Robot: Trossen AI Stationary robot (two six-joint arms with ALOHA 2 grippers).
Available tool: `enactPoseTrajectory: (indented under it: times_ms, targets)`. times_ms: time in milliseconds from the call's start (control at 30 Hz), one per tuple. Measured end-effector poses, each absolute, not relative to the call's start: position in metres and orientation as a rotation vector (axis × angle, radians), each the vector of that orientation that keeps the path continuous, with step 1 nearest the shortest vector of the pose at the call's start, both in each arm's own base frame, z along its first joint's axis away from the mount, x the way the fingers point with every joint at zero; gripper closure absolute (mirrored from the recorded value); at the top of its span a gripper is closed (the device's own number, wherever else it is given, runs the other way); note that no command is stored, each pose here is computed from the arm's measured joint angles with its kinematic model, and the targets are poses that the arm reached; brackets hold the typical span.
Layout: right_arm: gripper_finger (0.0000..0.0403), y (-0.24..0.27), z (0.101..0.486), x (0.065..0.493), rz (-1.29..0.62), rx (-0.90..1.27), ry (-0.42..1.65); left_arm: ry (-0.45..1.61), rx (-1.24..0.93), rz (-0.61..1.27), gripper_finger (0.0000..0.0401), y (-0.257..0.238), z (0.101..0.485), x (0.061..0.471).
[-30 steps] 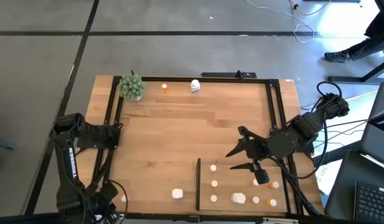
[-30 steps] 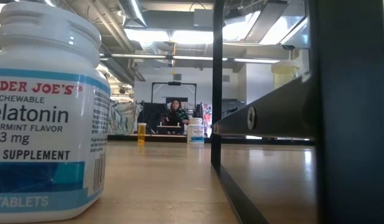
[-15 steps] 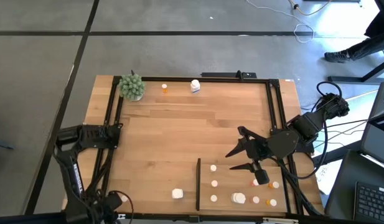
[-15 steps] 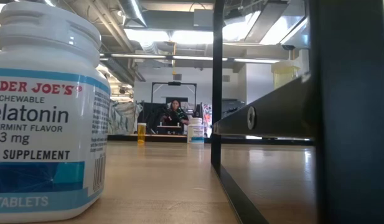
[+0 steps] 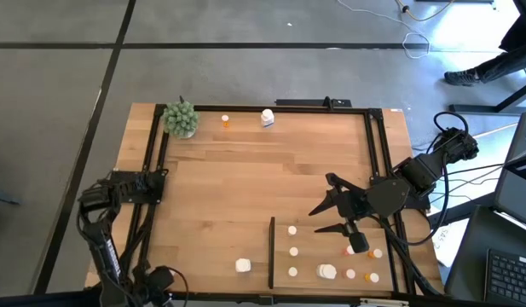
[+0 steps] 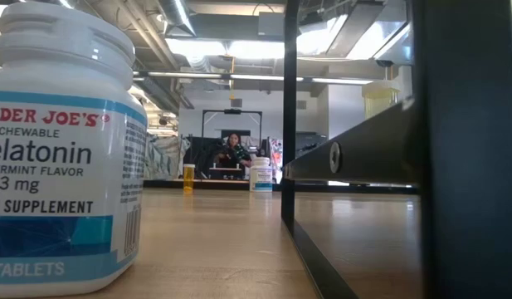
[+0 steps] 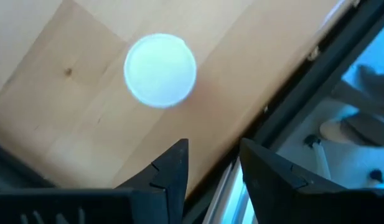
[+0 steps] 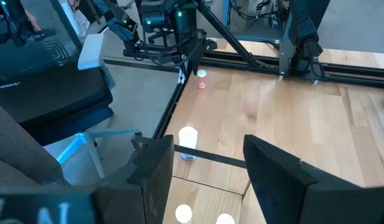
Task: Pick and place medicine bottles onto shelf by color
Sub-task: Put the pink pill bottle on the shelf aligned with the other pink pill bottles
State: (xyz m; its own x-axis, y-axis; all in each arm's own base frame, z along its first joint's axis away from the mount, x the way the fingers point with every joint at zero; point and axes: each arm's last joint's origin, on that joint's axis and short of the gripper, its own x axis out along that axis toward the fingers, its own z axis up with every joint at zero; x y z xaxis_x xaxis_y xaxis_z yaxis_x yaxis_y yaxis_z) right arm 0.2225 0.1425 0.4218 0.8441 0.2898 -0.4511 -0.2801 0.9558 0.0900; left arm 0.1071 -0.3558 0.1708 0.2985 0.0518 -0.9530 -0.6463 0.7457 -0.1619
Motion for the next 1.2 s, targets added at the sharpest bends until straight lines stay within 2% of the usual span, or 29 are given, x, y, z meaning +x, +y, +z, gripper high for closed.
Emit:
enactPoseTrajectory:
  times_ms: [300, 533, 867, 1200]
  targets:
    - [0.0206, 0.142, 0.422, 0.223, 0.274, -0.004, 0.470, 1.166, -0.544, 0.546, 0.0264, -0.355, 0.160, 0.107]
    - [0.0206, 0.142, 0.422, 0.223, 0.274, -0.004, 0.470, 1.136, -0.453, 0.666, 0.0264, -0.341, 0.162, 0.103]
    - [0.0206, 0.139, 0.422, 0.224, 0.254, 0.024, 0.472, 1.107, -0.495, 0.645, 0.0264, -0.344, 0.161, 0.103]
    - [0.0206, 0.136, 0.422, 0.226, 0.239, 0.027, 0.472, 1.078, -0.545, 0.622, 0.0264, -0.335, 0.136, 0.108]
